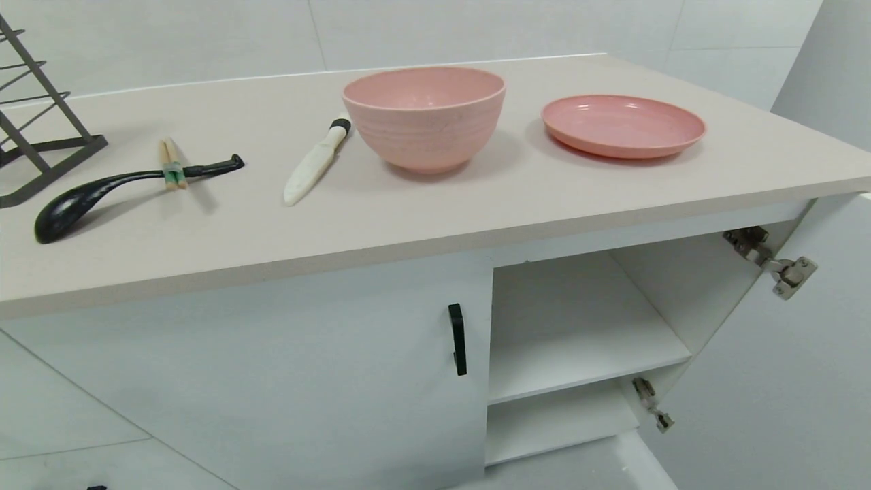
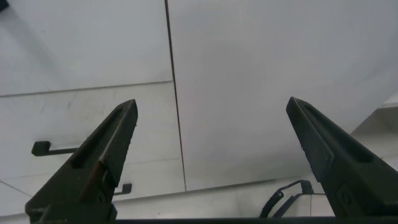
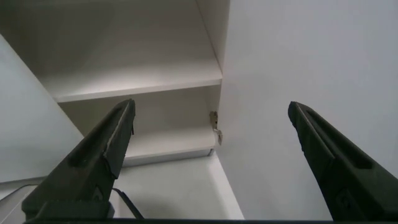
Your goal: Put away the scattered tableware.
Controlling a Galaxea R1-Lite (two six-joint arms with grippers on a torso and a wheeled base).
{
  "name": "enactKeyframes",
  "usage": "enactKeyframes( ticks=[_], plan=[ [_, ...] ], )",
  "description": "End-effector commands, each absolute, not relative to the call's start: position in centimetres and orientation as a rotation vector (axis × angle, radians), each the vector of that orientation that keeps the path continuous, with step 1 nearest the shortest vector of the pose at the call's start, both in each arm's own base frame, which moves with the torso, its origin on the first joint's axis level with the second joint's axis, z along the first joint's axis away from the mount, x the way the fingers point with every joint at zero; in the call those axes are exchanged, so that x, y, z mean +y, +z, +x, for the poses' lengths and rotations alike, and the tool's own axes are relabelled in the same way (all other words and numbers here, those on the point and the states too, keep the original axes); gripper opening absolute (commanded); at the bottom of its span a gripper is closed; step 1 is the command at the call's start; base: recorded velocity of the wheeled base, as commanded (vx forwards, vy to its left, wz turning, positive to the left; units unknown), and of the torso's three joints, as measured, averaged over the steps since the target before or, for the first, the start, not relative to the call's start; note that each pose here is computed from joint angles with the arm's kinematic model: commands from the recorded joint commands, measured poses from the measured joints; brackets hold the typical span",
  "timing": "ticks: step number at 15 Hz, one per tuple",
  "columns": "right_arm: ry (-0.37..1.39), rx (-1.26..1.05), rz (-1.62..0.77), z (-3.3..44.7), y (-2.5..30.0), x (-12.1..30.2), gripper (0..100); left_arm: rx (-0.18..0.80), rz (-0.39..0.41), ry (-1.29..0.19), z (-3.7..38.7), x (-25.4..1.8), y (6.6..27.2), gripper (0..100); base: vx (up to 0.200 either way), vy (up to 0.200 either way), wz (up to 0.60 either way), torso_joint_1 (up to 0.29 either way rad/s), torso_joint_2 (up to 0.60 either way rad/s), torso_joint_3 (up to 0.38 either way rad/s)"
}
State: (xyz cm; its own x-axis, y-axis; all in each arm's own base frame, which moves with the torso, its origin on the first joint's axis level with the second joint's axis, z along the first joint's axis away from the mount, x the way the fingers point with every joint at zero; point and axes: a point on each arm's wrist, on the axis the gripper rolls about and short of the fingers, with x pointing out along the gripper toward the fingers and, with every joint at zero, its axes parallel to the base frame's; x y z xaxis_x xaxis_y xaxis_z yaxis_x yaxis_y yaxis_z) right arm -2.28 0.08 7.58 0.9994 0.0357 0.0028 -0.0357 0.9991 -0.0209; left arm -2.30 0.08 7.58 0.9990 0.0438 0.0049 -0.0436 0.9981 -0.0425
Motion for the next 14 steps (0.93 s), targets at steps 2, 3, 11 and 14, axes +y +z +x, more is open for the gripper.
enactKeyframes(
  ticks=[2,3,11,14],
  plan=[
    [0.037,-0.003,-0.022,-2.28,7.58,0.08,100,-0.004,-0.043,0.044,-2.28,0.08,7.58,100,0.000,0.000,0.00,0.183,-0.10,-0.066],
    [0.037,-0.003,-0.022,-2.28,7.58,0.08,100,-0.004,-0.043,0.044,-2.28,0.08,7.58,100,0.000,0.000,0.00,0.237,-0.02,-0.110],
    [0.037,-0.003,-0.022,-2.28,7.58,0.08,100,-0.004,-0.043,0.044,-2.28,0.08,7.58,100,0.000,0.000,0.00,0.234,-0.50,-0.209],
    [0.035,-0.003,-0.022,-2.28,7.58,0.08,100,-0.004,-0.043,0.044,-2.28,0.08,7.58,100,0.000,0.000,0.00,0.131,-0.48,-0.224]
  ],
)
